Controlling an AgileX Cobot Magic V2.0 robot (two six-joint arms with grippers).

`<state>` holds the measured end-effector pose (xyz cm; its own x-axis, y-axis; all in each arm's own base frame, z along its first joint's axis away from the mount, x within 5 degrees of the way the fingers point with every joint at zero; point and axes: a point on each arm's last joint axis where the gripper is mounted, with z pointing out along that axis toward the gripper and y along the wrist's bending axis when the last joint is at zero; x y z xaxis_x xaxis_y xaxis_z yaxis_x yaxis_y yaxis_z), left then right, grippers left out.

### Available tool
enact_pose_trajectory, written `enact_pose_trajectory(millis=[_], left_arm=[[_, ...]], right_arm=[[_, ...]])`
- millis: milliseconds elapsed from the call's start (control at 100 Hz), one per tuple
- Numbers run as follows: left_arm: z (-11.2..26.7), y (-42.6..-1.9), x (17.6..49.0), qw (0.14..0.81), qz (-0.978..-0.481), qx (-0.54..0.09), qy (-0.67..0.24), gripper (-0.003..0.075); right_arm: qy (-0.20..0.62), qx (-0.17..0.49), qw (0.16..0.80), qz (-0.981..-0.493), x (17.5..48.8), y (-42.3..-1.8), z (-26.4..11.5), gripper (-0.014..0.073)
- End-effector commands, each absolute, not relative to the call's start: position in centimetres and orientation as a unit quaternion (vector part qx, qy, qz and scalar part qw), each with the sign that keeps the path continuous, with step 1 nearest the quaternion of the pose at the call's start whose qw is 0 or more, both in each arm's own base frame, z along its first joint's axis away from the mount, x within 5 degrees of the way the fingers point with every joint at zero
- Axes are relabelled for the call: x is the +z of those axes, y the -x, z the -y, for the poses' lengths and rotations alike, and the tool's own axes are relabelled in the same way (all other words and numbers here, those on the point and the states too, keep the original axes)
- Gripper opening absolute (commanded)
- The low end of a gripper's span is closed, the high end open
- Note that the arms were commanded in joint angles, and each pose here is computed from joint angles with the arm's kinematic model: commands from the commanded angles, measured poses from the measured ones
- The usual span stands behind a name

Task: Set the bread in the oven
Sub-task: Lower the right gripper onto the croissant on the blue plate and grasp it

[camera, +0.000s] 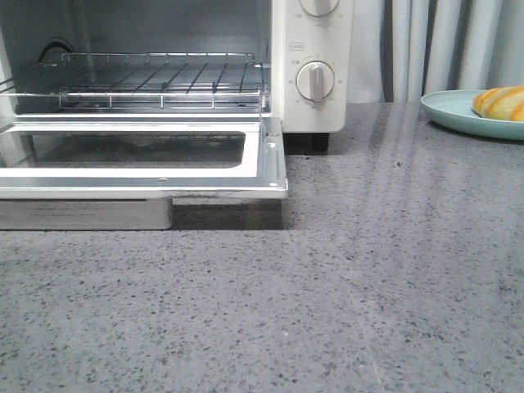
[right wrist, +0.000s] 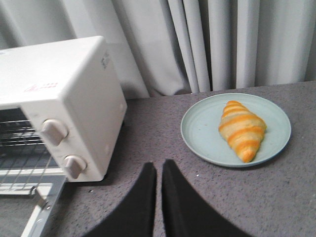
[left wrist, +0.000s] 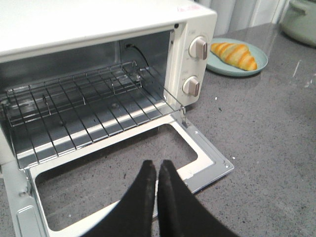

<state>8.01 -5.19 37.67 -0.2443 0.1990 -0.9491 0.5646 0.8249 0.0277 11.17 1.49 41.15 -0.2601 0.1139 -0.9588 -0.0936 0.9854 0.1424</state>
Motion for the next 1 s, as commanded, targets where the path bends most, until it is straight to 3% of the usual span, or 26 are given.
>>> enact_pose_trajectory(millis=[0, 130, 180, 360, 550, 720, 990], left_arm=[[5.0, -7.7, 39.3, 0.605, -0.742, -0.171, -0.232, -0.0021], [5.0, -7.5, 39.1, 0.595, -0.749, -0.171, -0.236, -0.0021], [5.0, -7.5, 39.0, 0.589, -0.753, -0.171, -0.239, -0.0021], [5.2, -7.2, 38.7, 0.568, -0.763, -0.196, -0.239, -0.0021], [5.4, -6.3, 38.9, 0.562, -0.758, -0.237, -0.231, -0.0021], [5.0, -5.2, 38.9, 0.563, -0.754, -0.239, -0.237, -0.0022], [4.5, -3.7, 38.9, 0.571, -0.746, -0.241, -0.243, -0.0021]], right_arm=[[0.004, 0.06, 0.61, -0.79, 43.9, -14.8, -1.7, 0.0109], [0.012, 0.027, 0.573, -0.819, 45.0, -20.4, -2.2, 0.0382], [0.017, 0.008, 0.562, -0.827, 44.9, -22.6, -2.2, 0.0424], [0.004, -0.044, 0.514, -0.857, 42.5, -30.0, -0.9, 0.038], [-0.021, -0.066, 0.454, -0.888, 37.4, -35.7, 1.3, 0.0378], [-0.024, -0.074, 0.403, -0.912, 33.1, -38.4, 1.9, 0.0378], [-0.01, -0.098, 0.427, -0.899, 31.3, -40.4, 3.4, 0.0378]])
